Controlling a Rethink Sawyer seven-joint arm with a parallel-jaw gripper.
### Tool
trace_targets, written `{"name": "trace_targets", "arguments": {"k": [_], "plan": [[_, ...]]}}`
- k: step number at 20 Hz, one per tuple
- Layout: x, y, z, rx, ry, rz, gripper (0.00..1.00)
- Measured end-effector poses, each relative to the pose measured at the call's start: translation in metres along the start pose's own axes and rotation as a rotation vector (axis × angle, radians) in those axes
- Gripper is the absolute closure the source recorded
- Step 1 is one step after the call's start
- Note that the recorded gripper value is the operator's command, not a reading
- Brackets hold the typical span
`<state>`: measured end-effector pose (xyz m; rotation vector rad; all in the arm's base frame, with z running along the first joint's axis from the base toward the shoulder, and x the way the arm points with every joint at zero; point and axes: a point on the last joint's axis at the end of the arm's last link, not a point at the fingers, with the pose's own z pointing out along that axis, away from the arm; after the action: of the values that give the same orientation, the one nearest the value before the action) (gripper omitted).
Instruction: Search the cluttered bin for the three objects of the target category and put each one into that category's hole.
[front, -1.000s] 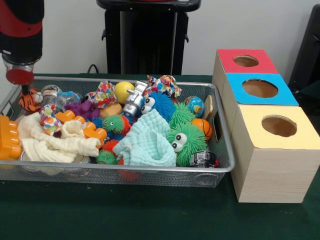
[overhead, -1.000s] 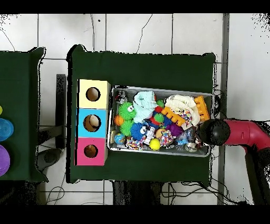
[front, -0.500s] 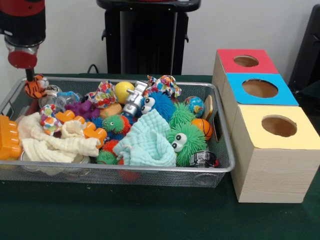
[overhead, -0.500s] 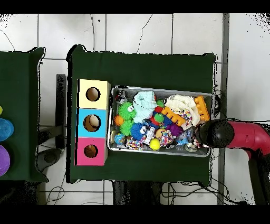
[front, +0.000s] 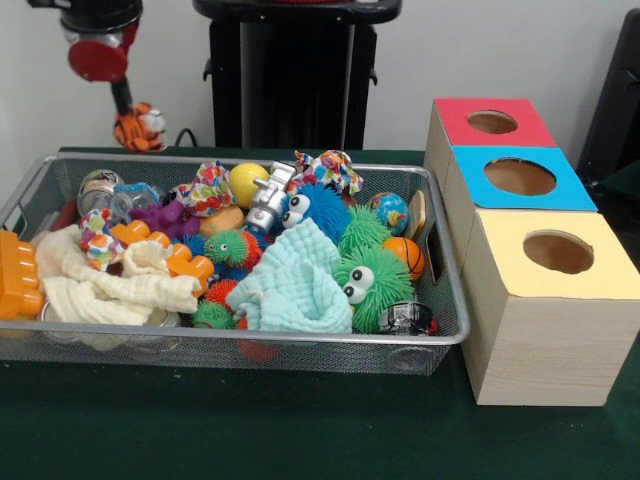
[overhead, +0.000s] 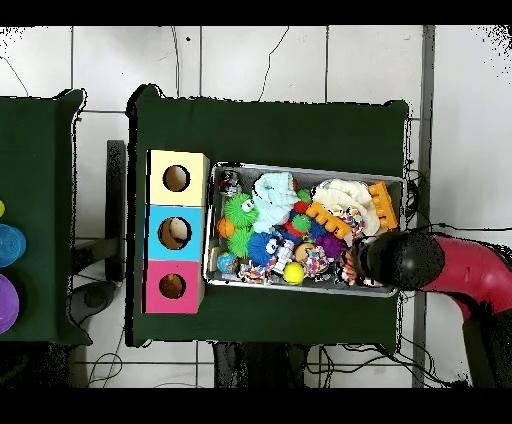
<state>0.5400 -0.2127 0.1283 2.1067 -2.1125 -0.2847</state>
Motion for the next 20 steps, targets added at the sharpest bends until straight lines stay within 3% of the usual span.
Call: {"name": "trace_targets", "arguments": {"k": [3, 8, 14, 17, 19, 20], "plan": [[-0.027, 0.007, -0.013, -0.009, -0.046, 0.011, 1.00], [-0.088, 0.013, -0.028, -0.009, -0.115, 0.021, 1.00], [-0.172, 0.013, -0.035, 0.061, -0.175, 0.054, 1.00], [-0.220, 0.012, -0.036, 0.108, -0.203, 0.092, 1.00], [-0.238, 0.011, -0.035, 0.123, -0.214, 0.110, 1.00], [-0.259, 0.011, -0.034, 0.133, -0.226, 0.131, 1.00]]}}
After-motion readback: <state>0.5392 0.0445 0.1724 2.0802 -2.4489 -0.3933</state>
